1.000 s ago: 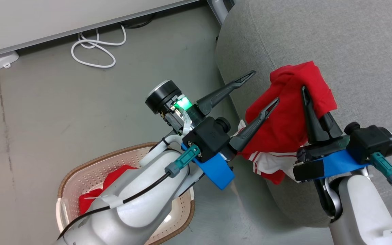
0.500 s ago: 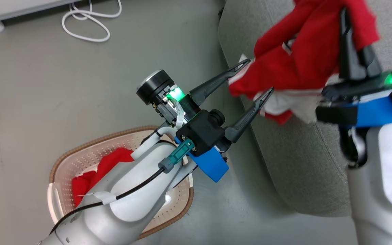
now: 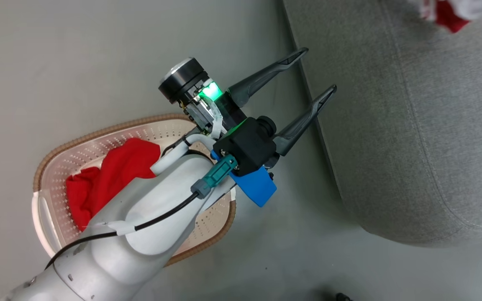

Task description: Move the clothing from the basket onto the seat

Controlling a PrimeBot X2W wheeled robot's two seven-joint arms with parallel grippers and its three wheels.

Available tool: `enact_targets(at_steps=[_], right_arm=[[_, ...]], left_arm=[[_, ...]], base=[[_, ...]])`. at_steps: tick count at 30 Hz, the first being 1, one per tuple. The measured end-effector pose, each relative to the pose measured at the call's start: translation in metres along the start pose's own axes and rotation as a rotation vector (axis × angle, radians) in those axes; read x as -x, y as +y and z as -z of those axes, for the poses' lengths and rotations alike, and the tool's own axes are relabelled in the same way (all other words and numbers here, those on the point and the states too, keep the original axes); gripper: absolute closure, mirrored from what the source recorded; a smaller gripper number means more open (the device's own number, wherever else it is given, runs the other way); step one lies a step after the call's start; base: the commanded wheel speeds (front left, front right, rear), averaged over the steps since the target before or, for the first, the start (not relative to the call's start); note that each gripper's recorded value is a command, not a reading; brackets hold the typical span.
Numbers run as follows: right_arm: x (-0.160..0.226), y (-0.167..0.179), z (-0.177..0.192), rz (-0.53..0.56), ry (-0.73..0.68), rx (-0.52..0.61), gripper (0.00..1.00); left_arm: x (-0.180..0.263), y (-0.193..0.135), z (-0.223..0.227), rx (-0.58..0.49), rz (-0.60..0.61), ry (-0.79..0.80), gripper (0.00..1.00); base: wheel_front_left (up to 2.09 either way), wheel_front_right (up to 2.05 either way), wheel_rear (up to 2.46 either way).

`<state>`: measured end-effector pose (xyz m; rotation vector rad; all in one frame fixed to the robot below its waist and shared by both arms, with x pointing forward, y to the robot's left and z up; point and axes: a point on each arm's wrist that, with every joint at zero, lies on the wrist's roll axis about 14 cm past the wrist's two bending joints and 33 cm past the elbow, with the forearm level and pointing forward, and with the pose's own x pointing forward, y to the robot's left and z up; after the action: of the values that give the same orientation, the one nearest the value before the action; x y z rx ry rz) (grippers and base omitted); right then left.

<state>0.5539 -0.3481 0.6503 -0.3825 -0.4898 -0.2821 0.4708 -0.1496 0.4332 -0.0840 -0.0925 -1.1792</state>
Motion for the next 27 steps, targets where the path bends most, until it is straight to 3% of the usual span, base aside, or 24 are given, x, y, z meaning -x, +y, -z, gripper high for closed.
enact_targets(at_steps=[6,13,27], right_arm=[[-0.015,-0.037,0.013,0.077,0.001,0.074,1.00],[-0.005,-0.053,0.063,0.115,0.136,0.109,1.00],[0.100,-0.027,0.205,0.130,0.627,0.005,1.00]], left_arm=[[0.003,0.007,0.026,0.029,-0.003,0.026,0.00],[0.005,0.008,0.048,0.054,0.005,0.050,0.00],[0.010,0.009,0.059,0.064,0.007,0.067,0.00]], base=[[0.00,0.00,0.00],[0.00,0.00,0.00],[0.00,0.00,0.00]])
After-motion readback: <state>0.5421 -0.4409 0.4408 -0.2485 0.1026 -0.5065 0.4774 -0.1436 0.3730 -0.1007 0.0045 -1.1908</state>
